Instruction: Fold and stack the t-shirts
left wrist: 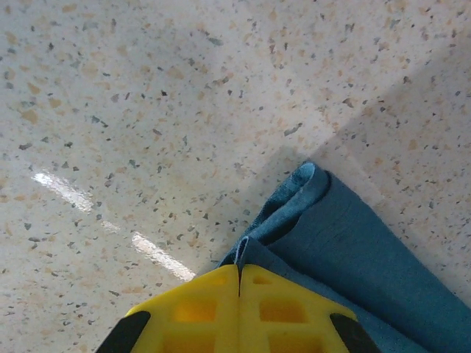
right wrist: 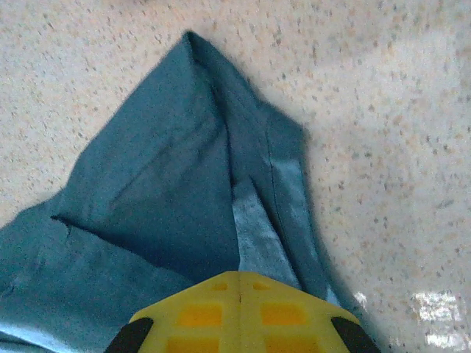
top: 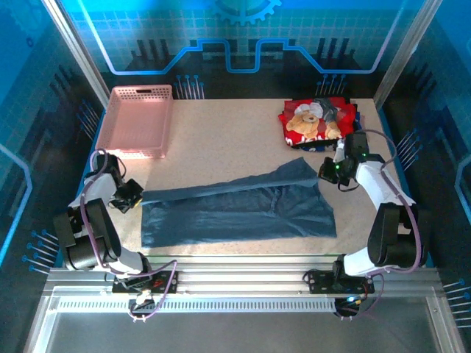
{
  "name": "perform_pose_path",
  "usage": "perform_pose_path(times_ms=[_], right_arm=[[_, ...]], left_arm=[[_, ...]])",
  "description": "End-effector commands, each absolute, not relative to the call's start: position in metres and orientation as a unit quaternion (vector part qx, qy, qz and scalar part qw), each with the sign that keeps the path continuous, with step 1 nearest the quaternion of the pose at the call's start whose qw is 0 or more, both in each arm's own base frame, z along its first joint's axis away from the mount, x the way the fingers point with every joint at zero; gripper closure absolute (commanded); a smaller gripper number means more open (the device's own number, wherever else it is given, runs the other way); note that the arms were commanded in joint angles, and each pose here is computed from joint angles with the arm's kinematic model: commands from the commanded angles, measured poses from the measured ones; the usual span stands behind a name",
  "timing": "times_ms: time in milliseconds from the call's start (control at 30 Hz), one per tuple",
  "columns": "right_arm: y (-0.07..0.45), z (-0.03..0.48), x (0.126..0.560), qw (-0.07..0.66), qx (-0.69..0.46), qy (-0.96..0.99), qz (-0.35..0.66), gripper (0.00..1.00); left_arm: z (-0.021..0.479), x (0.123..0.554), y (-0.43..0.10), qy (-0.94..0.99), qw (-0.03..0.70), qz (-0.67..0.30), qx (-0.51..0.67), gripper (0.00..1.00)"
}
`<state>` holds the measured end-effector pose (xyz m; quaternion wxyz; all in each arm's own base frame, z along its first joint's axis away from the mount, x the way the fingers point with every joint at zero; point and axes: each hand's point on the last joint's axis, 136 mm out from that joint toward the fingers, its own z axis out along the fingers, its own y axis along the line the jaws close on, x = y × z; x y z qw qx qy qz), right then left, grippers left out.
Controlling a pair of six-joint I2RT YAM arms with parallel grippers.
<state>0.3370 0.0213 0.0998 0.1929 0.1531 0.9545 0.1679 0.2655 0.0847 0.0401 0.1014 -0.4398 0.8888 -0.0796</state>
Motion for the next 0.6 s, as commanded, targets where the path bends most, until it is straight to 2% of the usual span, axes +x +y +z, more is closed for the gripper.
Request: perform_pose_path(times_ms=[0, 567], right_arm=[[0.01, 0.1, 0.33, 0.2, 0.172, 0.951, 0.16, 1.0], [0.019, 0.07, 0.282, 0.156, 0.2, 0.952, 0.174, 1.0]], left_arm=[[0.038, 0.253, 0.094, 0.881, 0.097, -0.054, -0.459, 1.0], [0.025, 0.264, 0.103, 0.886, 0.094, -0.04, -0.453, 1.0]])
